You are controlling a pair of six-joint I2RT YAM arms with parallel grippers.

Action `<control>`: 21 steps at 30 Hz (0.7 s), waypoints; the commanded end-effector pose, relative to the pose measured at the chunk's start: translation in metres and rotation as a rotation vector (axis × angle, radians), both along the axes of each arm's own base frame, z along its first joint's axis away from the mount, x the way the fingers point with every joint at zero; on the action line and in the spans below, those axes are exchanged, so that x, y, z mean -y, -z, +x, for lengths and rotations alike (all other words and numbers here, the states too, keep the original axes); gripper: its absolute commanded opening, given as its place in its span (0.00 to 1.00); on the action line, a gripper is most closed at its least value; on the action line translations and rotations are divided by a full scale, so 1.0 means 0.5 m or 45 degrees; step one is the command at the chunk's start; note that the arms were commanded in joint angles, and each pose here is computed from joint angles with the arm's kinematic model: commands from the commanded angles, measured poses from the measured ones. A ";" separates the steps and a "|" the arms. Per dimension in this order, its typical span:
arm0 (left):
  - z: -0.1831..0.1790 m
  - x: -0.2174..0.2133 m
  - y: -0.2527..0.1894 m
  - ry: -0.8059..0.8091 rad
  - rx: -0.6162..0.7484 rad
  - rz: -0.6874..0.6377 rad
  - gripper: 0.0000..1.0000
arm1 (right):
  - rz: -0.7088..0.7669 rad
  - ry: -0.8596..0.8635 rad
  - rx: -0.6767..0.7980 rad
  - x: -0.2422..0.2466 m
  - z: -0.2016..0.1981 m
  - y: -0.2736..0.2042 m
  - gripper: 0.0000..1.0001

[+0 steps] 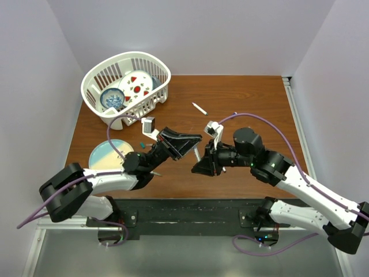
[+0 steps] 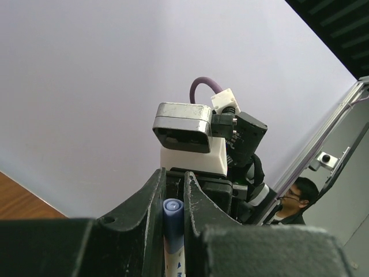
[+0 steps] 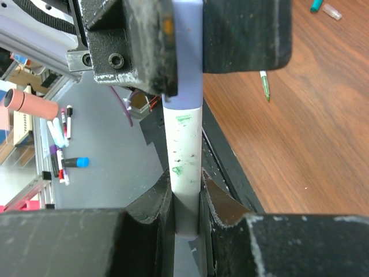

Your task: Insert the pens into the pen caps

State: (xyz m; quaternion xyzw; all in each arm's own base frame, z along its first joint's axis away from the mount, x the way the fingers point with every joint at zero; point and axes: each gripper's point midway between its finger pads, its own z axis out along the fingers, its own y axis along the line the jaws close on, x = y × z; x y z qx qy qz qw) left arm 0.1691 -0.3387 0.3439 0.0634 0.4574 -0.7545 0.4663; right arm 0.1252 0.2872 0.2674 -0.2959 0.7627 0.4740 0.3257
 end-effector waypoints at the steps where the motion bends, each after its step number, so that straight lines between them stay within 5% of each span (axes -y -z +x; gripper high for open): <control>1: -0.244 0.045 0.161 0.639 0.135 0.316 0.00 | 0.694 0.365 0.632 0.017 0.144 -0.418 0.00; 5: -0.229 0.037 0.125 0.605 0.147 0.265 0.00 | 0.656 0.255 0.635 0.001 0.125 -0.411 0.00; 8: -0.155 0.051 0.133 0.472 0.043 0.395 0.00 | 0.552 0.137 0.543 -0.012 0.098 -0.318 0.01; 11: -0.065 0.049 0.138 0.291 -0.064 0.538 0.00 | 0.428 0.103 0.474 0.008 0.072 -0.215 0.31; 15: 0.019 0.014 0.129 0.081 -0.086 0.625 0.00 | 0.309 0.051 0.345 0.050 0.012 -0.105 0.49; 18: 0.071 0.004 0.161 -0.067 -0.174 0.755 0.00 | 0.244 0.012 0.249 0.083 -0.037 -0.036 0.77; 21: 0.101 0.004 0.210 -0.138 -0.259 0.831 0.00 | 0.191 0.004 0.185 0.109 -0.067 0.008 0.91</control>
